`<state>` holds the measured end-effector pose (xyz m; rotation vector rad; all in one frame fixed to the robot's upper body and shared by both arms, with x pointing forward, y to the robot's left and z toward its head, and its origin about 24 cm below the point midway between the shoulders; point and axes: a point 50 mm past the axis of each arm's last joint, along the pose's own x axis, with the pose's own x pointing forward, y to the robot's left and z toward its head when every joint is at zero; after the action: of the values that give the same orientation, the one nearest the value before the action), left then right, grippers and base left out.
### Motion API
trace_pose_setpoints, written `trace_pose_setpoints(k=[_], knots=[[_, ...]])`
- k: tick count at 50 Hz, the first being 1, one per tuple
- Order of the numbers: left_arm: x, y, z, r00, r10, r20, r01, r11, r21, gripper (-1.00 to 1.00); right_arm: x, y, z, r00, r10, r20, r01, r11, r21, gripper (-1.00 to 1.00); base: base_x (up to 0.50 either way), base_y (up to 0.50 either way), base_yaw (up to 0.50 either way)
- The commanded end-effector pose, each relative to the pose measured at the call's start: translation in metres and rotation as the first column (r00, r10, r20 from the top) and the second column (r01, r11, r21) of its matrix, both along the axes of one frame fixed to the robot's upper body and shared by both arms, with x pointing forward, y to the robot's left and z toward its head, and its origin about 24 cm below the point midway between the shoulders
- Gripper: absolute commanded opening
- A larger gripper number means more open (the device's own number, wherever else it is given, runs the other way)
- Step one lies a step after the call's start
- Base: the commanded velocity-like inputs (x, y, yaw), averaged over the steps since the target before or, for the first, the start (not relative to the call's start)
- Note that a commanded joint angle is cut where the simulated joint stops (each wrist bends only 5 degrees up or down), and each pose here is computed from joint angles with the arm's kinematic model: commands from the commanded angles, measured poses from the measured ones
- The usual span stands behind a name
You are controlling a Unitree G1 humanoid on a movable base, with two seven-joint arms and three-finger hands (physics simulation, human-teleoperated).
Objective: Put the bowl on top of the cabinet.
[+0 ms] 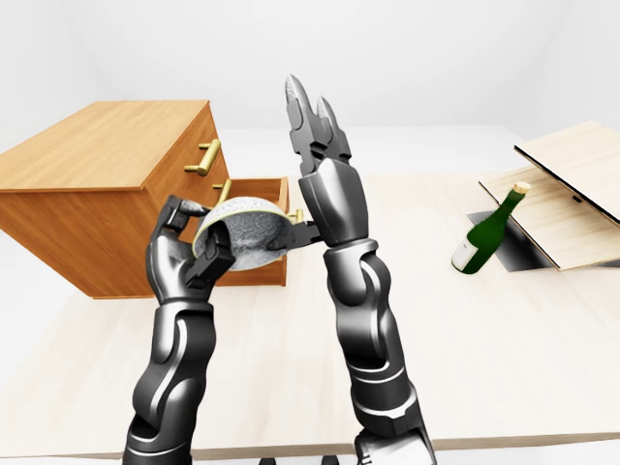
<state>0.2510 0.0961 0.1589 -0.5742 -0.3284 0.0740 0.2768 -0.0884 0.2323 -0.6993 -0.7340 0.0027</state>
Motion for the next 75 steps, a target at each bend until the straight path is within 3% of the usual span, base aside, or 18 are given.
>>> trace_pose_setpoints(k=[1, 5, 7, 10, 13, 17, 20, 24, 34, 45, 49, 54, 55, 57, 59, 61, 65, 75], knots=[[-0.010, 0.012, 0.031, 0.993, 0.022, 0.113, -0.006, 0.990, -0.140, -1.00, 0.002, -0.030, -0.011, 0.994, -0.101, -0.033, 0.102, 0.995, 0.024, 1.00, 0.00, 0.00, 0.00], [-0.009, 0.012, 0.030, 0.994, 0.032, 0.108, -0.017, 0.991, -0.134, -1.00, -0.002, -0.033, -0.009, 0.995, -0.102, -0.022, 0.103, 0.994, 0.026, 1.00, 0.00, 0.00, 0.00], [-0.007, 0.012, 0.028, 0.995, 0.032, 0.096, -0.020, 0.992, -0.125, -1.00, -0.006, -0.032, -0.007, 0.998, -0.052, -0.031, 0.053, 0.997, 0.057, 1.00, 0.00, 0.00, 0.00], [-0.007, 0.012, 0.025, 0.996, 0.035, 0.085, -0.024, 0.992, -0.126, -1.00, -0.022, -0.019, 0.003, 0.989, 0.148, -0.026, -0.144, 0.984, 0.102, 1.00, 0.00, 0.00, 0.00], [-0.006, 0.013, 0.024, 0.996, 0.037, 0.078, -0.027, 0.992, -0.124, -1.00, -0.052, -0.016, 0.027, 0.951, 0.287, 0.117, -0.303, 0.940, 0.158, 1.00, 0.00, 0.00, 0.00], [-0.005, 0.014, 0.025, 0.996, 0.045, 0.081, -0.034, 0.991, -0.131, -1.00, -0.081, -0.023, 0.057, 0.891, 0.323, 0.318, -0.377, 0.918, 0.123, 1.00, 0.00, 0.00, 0.00], [-0.007, 0.016, 0.031, 0.994, 0.059, 0.095, -0.044, 0.987, -0.156, -1.00, -0.091, -0.030, 0.067, 0.868, 0.313, 0.386, -0.377, 0.920, 0.102, 1.00, 0.00, 0.00, 0.00], [-0.012, 0.019, 0.041, 0.989, 0.080, 0.124, -0.051, 0.975, -0.218, -1.00, -0.089, -0.043, 0.068, 0.873, 0.280, 0.399, -0.356, 0.925, 0.131, 1.00, 0.00, 0.00, 0.00], [-0.024, 0.030, 0.084, 0.942, 0.084, 0.323, 0.044, 0.927, -0.371, -1.00, -0.079, -0.057, 0.060, 0.900, 0.242, 0.364, -0.335, 0.917, 0.219, 1.00, 0.00, 0.00, 0.00], [-0.041, 0.049, 0.129, 0.833, 0.129, 0.537, 0.252, 0.776, -0.578, -1.00, -0.055, -0.067, 0.041, 0.948, 0.200, 0.248, -0.276, 0.904, 0.326, 1.00, 0.00, 0.00, 0.00], [-0.032, 0.046, 0.135, 0.825, 0.049, 0.563, 0.365, 0.715, -0.597, -1.00, -0.052, -0.067, 0.036, 0.955, 0.196, 0.221, -0.265, 0.901, 0.344, 1.00, 0.00, 0.00, 0.00], [-0.017, 0.039, 0.139, 0.787, -0.136, 0.601, 0.562, 0.557, -0.611, -1.00, -0.048, -0.068, 0.032, 0.961, 0.192, 0.200, -0.254, 0.899, 0.357, 1.00, 0.00, 0.00, 0.00], [-0.013, 0.034, 0.140, 0.768, -0.208, 0.606, 0.612, 0.521, -0.596, -1.00, -0.047, -0.068, 0.031, 0.962, 0.192, 0.197, -0.252, 0.898, 0.359, 1.00, 0.00, 0.00, 0.00], [-0.010, 0.019, 0.145, 0.688, -0.401, 0.605, 0.724, 0.444, -0.529, -1.00, -0.046, -0.068, 0.031, 0.963, 0.190, 0.193, -0.250, 0.898, 0.362, 1.00, 0.01, 0.00, 0.00], [-0.014, 0.005, 0.149, 0.608, -0.547, 0.575, 0.793, 0.406, -0.453, -1.00, -0.044, -0.069, 0.028, 0.967, 0.186, 0.176, -0.240, 0.898, 0.368, 1.00, 0.00, 0.00, 0.00], [-0.015, -0.001, 0.150, 0.587, -0.601, 0.543, 0.809, 0.415, -0.416, -1.00, -0.043, -0.069, 0.027, 0.968, 0.185, 0.169, -0.237, 0.898, 0.371, 1.00, 0.00, 0.00, 0.00], [-0.013, -0.005, 0.151, 0.577, -0.636, 0.513, 0.816, 0.425, -0.392, -1.00, -0.043, -0.068, 0.026, 0.969, 0.185, 0.166, -0.235, 0.898, 0.371, 1.00, 0.00, 0.00, 0.00], [-0.002, 0.000, 0.149, 0.631, -0.612, 0.477, 0.776, 0.489, -0.399, -1.00, -0.037, -0.067, 0.018, 0.975, 0.184, 0.125, -0.218, 0.899, 0.379, 1.00, 0.00, 0.00, 0.00]])
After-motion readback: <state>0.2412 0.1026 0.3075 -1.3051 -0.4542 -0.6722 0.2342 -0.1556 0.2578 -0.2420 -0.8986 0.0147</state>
